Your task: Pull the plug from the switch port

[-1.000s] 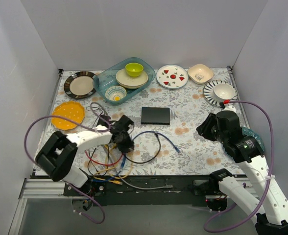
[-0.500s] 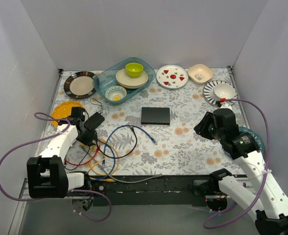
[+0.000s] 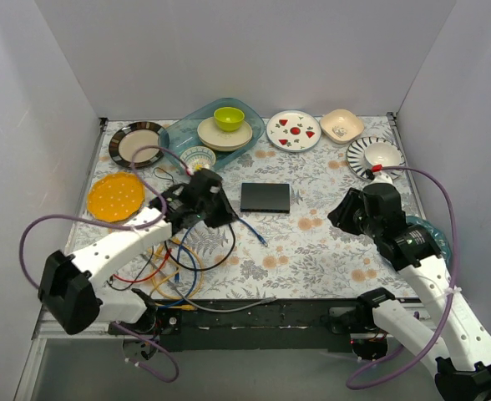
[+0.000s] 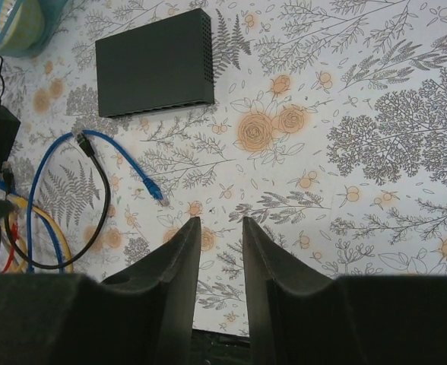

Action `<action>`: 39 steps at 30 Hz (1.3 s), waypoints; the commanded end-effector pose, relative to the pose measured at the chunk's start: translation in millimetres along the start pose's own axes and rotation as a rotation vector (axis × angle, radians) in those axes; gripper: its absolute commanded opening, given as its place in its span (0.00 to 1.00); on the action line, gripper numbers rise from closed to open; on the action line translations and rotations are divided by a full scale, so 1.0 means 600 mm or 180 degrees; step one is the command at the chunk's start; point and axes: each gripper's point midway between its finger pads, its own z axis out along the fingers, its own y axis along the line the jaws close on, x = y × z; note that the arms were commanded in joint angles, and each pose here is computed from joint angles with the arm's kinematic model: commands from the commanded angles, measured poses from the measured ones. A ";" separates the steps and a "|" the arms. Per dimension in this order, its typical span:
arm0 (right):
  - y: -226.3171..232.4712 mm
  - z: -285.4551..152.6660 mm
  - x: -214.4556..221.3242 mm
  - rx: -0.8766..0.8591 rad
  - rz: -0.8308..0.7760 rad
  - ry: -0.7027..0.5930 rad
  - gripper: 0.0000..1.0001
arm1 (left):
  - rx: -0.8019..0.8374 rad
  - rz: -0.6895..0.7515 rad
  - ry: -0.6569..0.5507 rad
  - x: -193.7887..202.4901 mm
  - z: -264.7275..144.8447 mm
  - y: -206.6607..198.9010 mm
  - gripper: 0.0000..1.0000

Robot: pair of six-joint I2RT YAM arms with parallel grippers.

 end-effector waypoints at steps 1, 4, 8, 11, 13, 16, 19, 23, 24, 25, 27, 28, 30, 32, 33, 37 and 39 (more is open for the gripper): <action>0.006 0.012 -0.007 -0.0069 -0.0043 -0.0058 0.36 | -0.0344 0.0459 0.0366 0.130 0.045 0.024 0.16; 0.006 0.019 -0.001 -0.0079 -0.0030 -0.0021 0.36 | -0.0748 0.0743 0.0574 0.193 0.068 0.063 0.14; 0.009 0.027 0.005 -0.0106 0.0002 0.0035 0.36 | -0.1264 0.0851 0.0823 0.237 0.084 0.134 0.11; 0.008 0.030 0.005 -0.0089 0.0007 0.0041 0.36 | -0.1599 0.0797 0.0847 0.246 0.084 0.186 0.10; 0.009 0.031 0.003 -0.0087 0.0002 0.0027 0.36 | -0.1886 0.0651 0.0849 0.248 0.081 0.229 0.11; 0.005 0.034 0.005 -0.0056 -0.0008 0.0029 0.36 | -0.2292 0.0352 0.1036 0.252 0.068 0.308 0.14; 0.001 0.038 0.006 -0.0024 -0.0019 0.0024 0.36 | -0.2640 -0.0258 0.1123 0.238 0.057 0.374 0.07; -0.009 0.043 0.012 0.0042 -0.0036 0.0032 0.36 | -0.2860 -0.0883 0.1042 0.222 0.025 0.421 0.03; -0.010 0.043 0.013 0.0042 -0.0036 0.0032 0.36 | -0.2827 -0.1043 0.0996 0.216 0.021 0.425 0.03; -0.010 0.043 0.014 0.0044 -0.0034 0.0036 0.36 | -0.2811 -0.1321 0.0928 0.203 0.016 0.435 0.04; -0.012 0.045 0.017 0.0049 -0.0038 0.0051 0.36 | -0.2625 -0.1596 0.0809 0.191 0.009 0.435 0.05; -0.012 0.045 0.017 0.0053 -0.0042 0.0048 0.36 | -0.2608 -0.1784 0.0731 0.176 0.004 0.438 0.06; -0.013 0.046 0.019 0.0057 -0.0043 0.0063 0.36 | -0.2478 -0.2033 0.0532 0.146 -0.005 0.432 0.06; -0.012 0.048 0.021 0.0050 -0.0047 0.0085 0.36 | -0.2418 -0.2263 0.0329 0.113 -0.019 0.442 0.06; -0.012 0.049 0.022 0.0052 -0.0047 0.0096 0.36 | -0.2342 -0.2255 0.0158 0.082 -0.023 0.436 0.06; -0.002 0.047 0.011 -0.0002 -0.0068 0.0062 0.36 | -0.1563 -0.1791 -0.0382 -0.051 -0.046 0.345 0.06; 0.007 0.050 0.004 -0.0056 -0.0076 0.0052 0.36 | -0.1346 -0.1580 -0.0470 -0.086 -0.049 0.309 0.05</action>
